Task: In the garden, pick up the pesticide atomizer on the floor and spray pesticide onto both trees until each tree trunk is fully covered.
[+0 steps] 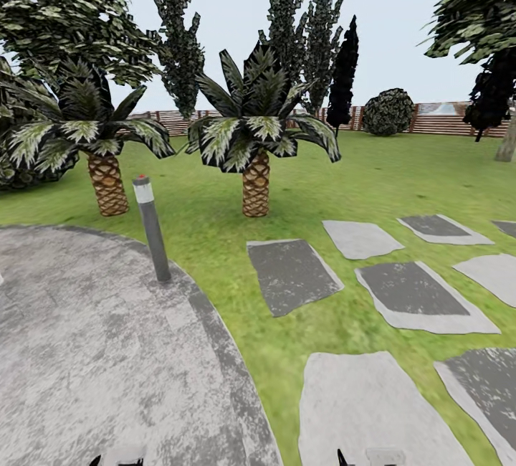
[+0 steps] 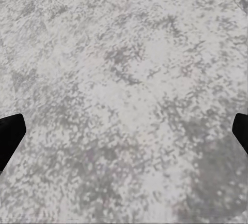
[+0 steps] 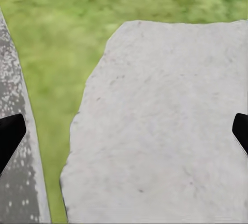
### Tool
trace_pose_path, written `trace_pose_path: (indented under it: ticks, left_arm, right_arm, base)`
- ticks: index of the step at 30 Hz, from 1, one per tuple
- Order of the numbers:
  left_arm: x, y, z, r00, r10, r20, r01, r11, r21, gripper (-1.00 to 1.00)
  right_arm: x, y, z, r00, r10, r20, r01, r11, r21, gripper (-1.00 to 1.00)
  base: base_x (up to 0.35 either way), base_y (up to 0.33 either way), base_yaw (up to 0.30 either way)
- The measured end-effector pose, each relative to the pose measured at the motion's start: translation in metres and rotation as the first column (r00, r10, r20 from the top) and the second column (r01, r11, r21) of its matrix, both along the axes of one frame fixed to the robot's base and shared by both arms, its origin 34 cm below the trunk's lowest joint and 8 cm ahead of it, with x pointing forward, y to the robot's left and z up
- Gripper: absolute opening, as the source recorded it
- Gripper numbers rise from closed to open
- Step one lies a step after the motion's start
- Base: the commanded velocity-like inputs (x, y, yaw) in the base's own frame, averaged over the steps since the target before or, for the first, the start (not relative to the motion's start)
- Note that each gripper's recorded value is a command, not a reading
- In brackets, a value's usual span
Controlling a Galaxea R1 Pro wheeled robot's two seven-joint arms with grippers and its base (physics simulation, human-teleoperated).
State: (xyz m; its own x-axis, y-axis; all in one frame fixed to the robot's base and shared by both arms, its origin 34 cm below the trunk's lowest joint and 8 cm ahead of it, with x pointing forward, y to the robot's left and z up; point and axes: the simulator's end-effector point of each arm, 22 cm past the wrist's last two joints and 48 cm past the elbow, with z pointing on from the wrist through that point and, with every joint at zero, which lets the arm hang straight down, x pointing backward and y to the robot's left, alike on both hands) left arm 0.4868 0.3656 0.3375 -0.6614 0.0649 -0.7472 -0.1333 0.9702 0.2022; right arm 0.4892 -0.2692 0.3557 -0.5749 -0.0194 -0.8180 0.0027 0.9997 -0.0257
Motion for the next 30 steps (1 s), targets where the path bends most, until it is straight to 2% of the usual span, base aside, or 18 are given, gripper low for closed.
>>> trace_pose_path:
  ticks: [7,30]
  left_arm:
    - [0.013,0.002,0.009,0.999,0.009,0.031,-0.009,1.0,0.002,1.0]
    - [0.009,0.001,0.004,1.0,-0.002,0.017,0.002,1.0,0.007,1.0]
  right_arm:
    - [0.0,-0.001,0.0,1.0,-0.005,0.001,0.005,1.0,-0.001,1.0]
    - [-0.006,-0.002,-0.007,1.0,-0.008,-0.021,0.008,1.0,-0.001,1.0]
  base:
    - [0.338,0.0,-0.043]
    - [0.338,0.0,-0.255]
